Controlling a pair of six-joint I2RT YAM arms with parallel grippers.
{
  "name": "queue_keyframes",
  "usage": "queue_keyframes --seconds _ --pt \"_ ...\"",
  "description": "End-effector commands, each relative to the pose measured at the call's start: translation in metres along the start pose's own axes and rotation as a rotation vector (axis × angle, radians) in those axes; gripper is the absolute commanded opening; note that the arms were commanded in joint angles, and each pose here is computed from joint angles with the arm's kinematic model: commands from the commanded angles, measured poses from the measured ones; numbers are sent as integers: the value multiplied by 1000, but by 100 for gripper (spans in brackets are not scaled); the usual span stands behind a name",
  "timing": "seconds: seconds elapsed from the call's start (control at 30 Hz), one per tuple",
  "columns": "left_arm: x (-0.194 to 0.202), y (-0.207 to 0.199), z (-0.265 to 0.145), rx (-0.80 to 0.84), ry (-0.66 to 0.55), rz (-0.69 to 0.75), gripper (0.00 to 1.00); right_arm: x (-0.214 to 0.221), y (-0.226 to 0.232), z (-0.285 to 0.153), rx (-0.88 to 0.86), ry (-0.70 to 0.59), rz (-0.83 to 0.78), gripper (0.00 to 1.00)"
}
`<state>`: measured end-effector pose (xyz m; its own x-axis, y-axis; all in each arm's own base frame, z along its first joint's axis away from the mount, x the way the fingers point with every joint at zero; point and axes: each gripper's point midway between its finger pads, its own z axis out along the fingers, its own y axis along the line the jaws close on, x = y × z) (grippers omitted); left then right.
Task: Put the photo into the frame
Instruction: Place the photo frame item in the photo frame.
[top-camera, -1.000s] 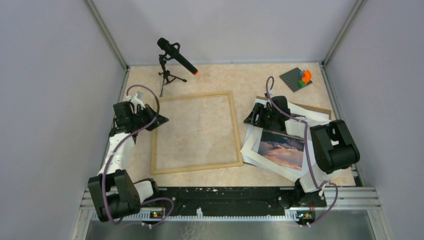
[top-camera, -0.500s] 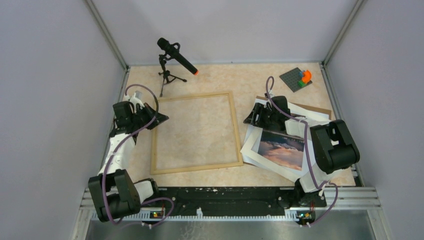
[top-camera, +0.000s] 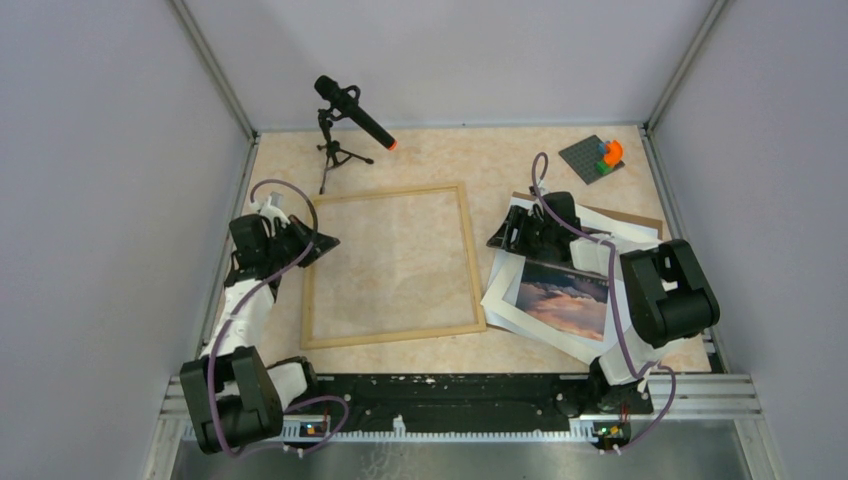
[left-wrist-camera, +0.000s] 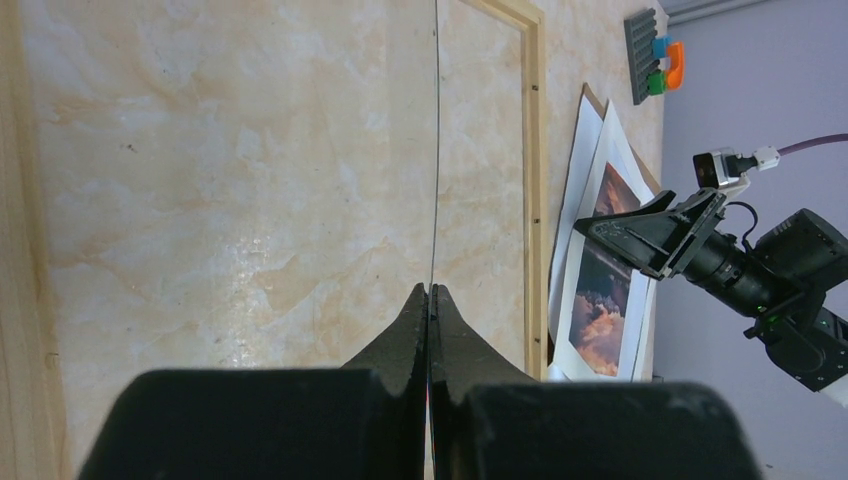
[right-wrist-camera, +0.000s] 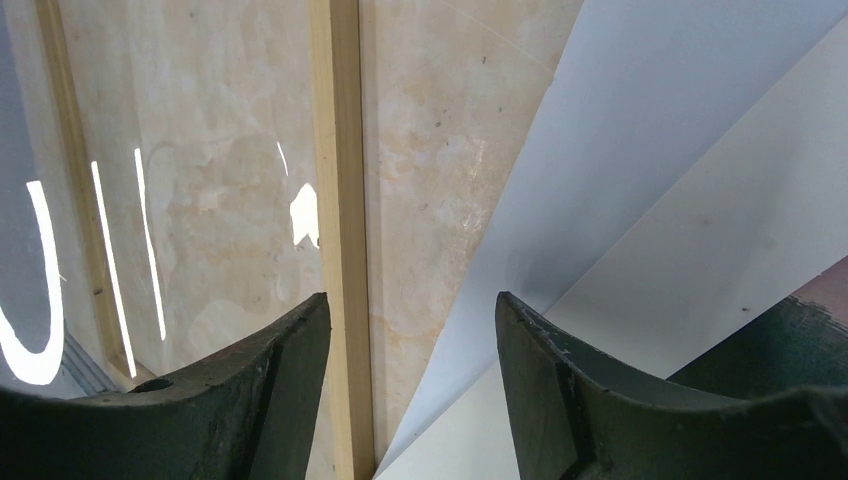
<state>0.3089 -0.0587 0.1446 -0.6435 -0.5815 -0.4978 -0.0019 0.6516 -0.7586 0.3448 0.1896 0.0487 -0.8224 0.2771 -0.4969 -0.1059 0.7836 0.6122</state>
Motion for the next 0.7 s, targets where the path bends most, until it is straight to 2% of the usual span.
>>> queue_keyframes --seconds 0.0,0.67 --pt "-4 -18 -6 75 -37 53 0 -7 8 2 -36 -28 -18 61" --pt "-8 -39 -23 119 -78 141 0 -7 10 0 -40 -30 -19 61"
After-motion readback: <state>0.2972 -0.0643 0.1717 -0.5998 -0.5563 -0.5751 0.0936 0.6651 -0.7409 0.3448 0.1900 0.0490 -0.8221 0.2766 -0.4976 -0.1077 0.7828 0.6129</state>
